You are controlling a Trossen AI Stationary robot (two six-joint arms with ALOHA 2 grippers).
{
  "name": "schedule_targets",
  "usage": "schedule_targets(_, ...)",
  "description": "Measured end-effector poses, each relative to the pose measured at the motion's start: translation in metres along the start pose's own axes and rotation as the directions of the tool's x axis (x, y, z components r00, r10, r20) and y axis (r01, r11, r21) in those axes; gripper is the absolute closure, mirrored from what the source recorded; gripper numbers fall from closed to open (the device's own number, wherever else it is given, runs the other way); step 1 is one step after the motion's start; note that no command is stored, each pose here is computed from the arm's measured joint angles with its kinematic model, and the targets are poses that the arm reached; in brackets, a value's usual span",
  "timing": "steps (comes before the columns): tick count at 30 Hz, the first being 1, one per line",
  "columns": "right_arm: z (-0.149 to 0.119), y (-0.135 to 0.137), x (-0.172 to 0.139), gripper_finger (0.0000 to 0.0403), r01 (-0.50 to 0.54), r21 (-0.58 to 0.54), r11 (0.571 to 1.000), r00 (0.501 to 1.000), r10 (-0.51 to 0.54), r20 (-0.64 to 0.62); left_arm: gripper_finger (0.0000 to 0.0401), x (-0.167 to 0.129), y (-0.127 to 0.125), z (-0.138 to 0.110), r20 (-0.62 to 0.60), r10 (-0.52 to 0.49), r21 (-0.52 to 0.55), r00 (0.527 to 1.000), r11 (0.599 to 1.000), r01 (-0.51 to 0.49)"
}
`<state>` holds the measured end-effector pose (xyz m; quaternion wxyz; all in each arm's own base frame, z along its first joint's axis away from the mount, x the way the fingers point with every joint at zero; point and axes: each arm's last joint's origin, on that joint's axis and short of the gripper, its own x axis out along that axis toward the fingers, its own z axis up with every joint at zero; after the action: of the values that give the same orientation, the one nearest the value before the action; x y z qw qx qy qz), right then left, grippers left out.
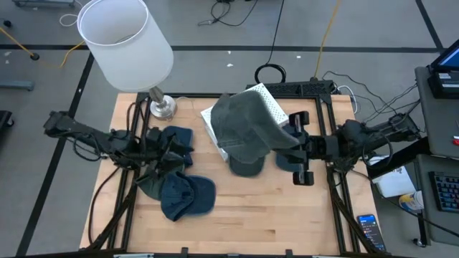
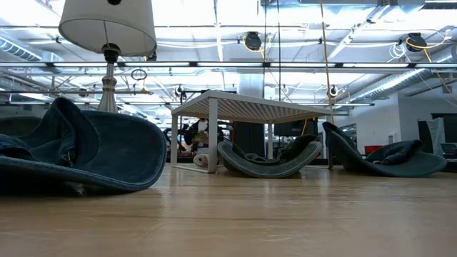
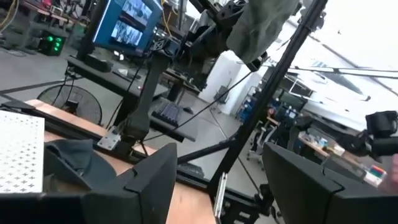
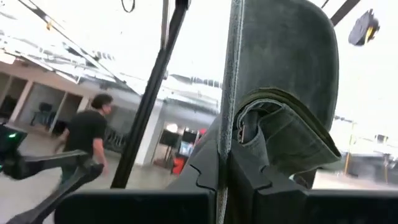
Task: Pick & Place hat
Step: Put the green cap on the shelf
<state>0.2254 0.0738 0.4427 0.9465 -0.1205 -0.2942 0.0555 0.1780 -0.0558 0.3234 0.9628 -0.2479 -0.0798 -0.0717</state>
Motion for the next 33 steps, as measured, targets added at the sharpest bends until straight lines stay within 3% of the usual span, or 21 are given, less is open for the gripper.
schedule_targets(8,0.003,0.000,0.000,0.0396,-0.033,-0.009,0.999,0.999,0.033,0.043,0.0160,0.036,-0.025,0.002,0.050,0.067,-0.070,0.996,0.995,-0.064)
schedule_targets(14,0.005,0.001,0.000,0.0396,-0.080,-0.007,0.997,0.994,0.080,0.075,0.0160,0.068,-0.044,0.015,0.077,0.058,-0.158,0.995,0.986,-0.045)
schedule_targets(23,0.007,0.003,-0.001,0.0396,-0.150,0.038,0.988,0.982,0.145,0.119,0.0160,0.109,-0.068,0.036,0.133,0.035,-0.087,0.990,0.996,-0.024)
schedule_targets(33,0.007,0.003,-0.001,0.0396,-0.162,0.044,0.986,0.980,0.155,0.123,0.0160,0.133,-0.085,0.052,0.173,-0.019,-0.054,0.985,0.998,0.029)
